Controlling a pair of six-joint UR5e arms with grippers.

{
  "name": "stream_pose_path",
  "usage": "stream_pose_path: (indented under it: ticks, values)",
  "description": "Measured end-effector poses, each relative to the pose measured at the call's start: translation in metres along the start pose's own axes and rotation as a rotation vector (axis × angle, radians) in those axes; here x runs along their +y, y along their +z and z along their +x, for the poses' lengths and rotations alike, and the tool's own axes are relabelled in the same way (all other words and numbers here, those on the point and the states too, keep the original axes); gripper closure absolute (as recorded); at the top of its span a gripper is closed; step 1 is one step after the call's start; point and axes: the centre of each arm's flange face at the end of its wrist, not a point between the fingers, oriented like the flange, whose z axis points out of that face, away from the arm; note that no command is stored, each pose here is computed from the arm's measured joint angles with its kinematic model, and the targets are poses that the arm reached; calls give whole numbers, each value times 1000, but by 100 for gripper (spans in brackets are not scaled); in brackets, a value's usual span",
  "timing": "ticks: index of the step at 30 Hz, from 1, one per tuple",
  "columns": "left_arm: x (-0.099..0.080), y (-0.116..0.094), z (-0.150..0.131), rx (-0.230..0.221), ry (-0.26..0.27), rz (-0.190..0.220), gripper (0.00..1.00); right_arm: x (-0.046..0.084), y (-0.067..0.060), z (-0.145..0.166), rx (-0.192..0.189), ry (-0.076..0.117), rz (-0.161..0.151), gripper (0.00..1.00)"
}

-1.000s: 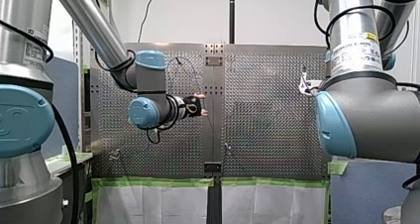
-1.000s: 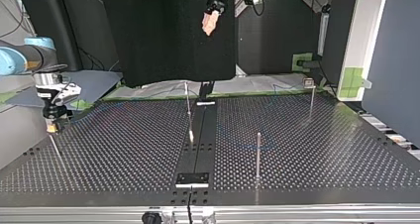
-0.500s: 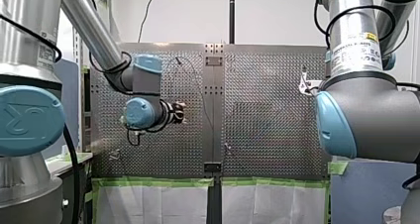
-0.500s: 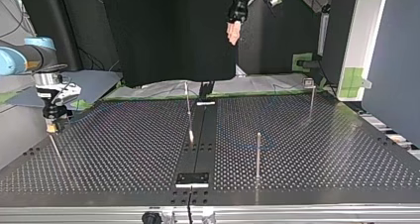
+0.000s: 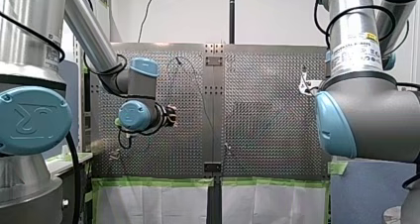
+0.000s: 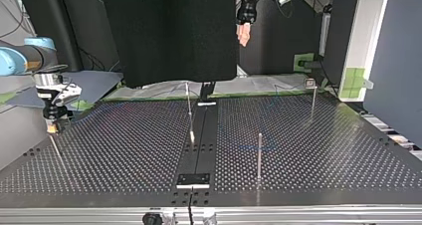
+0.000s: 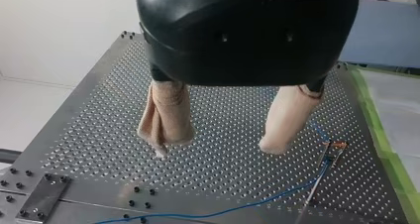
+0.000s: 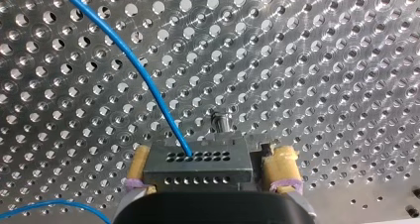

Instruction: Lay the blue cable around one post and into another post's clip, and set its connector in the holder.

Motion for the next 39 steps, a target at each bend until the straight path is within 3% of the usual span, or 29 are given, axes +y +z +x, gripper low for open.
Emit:
stream_pose_path:
  ticks: [13, 39]
  values:
    - [-1, 3, -2, -22, -5, 5, 2, 0, 0, 0, 0, 0, 0, 1]
    - [-1, 3, -2, -23, -6, 6, 2, 0, 0, 0, 0, 0, 0, 1]
